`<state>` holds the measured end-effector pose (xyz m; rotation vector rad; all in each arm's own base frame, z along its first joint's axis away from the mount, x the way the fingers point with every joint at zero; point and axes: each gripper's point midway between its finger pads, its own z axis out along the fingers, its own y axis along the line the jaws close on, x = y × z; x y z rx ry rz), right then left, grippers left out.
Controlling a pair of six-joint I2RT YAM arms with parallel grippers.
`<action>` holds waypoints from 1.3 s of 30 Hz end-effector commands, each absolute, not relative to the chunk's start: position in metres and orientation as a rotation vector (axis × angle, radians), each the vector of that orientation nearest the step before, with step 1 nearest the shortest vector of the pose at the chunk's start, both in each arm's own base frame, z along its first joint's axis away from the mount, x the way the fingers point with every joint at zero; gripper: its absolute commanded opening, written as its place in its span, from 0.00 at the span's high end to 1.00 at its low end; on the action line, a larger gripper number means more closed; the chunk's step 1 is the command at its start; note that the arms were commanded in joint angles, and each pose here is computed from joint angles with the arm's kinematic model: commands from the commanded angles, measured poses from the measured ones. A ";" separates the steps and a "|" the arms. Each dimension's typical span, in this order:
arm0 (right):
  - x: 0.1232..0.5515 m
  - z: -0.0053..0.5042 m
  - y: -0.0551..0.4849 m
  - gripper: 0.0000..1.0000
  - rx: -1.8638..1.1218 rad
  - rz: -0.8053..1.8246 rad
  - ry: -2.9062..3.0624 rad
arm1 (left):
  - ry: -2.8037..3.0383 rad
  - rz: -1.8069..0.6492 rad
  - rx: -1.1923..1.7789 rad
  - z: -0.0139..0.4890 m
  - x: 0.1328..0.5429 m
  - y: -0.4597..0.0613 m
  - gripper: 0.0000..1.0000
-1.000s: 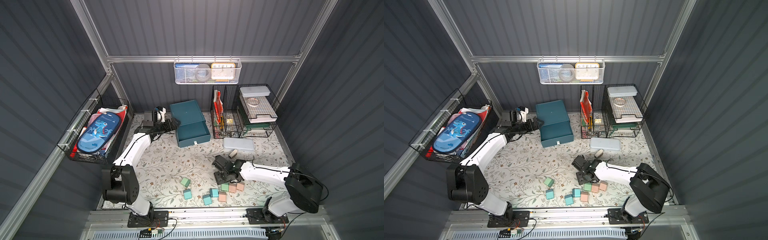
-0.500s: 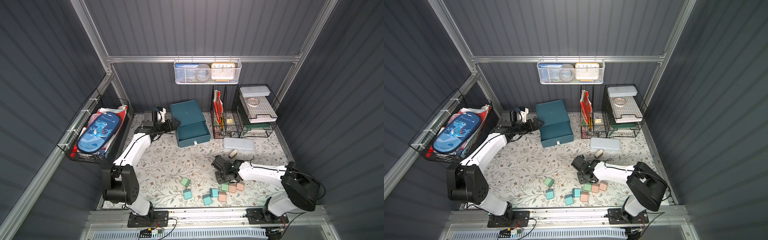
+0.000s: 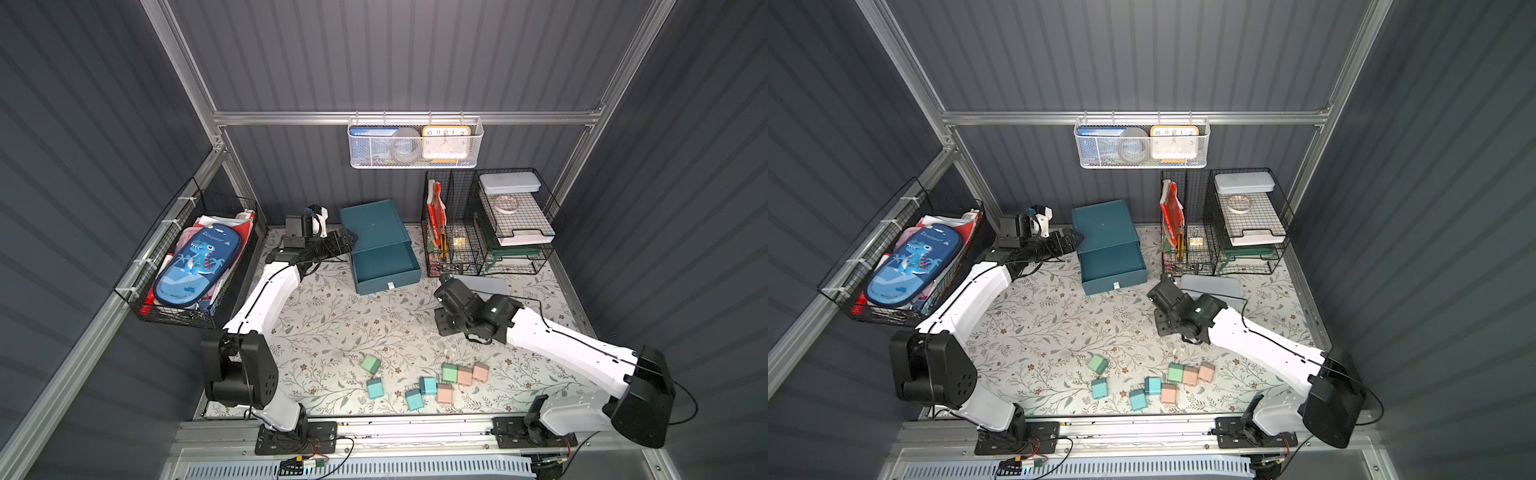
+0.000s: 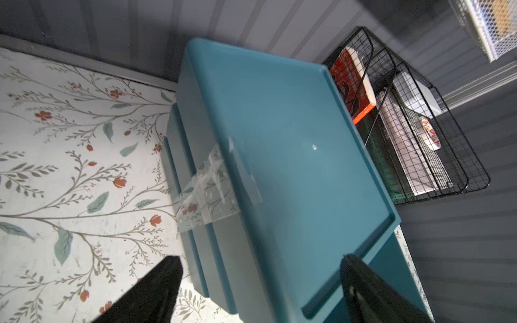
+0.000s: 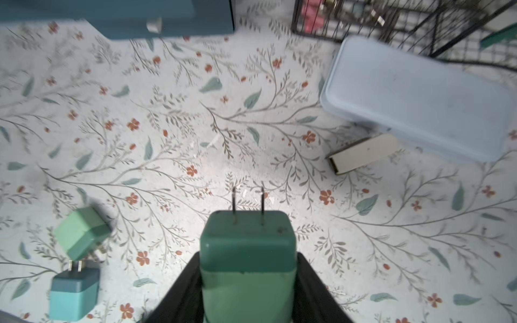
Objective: Place the plugs into the drawer by color
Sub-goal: Place the plug in the drawer.
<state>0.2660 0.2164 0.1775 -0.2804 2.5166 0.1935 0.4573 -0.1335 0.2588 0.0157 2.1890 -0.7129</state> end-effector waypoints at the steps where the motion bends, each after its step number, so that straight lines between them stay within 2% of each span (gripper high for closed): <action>1: 0.276 0.219 0.212 0.63 -0.300 0.204 2.473 | 2.202 -0.661 0.030 0.264 0.463 -0.132 0.06; 7: 0.312 0.278 0.241 0.64 -0.377 0.257 2.423 | 2.243 -0.671 0.027 0.244 0.470 -0.137 0.08; 15: 0.357 0.304 0.291 0.63 -0.492 0.284 2.389 | 2.288 -0.645 0.032 0.223 0.473 -0.140 0.10; 25: 0.394 0.267 0.328 0.60 -0.542 0.304 2.458 | 2.295 -0.643 0.051 0.217 0.470 -0.140 0.15; 31: 0.404 0.231 0.324 0.59 -0.523 0.247 2.549 | 2.288 -0.640 0.064 0.219 0.469 -0.140 0.14; 39: 0.419 0.214 0.319 0.55 -0.485 0.175 2.569 | 2.280 -0.647 0.071 0.222 0.468 -0.141 0.15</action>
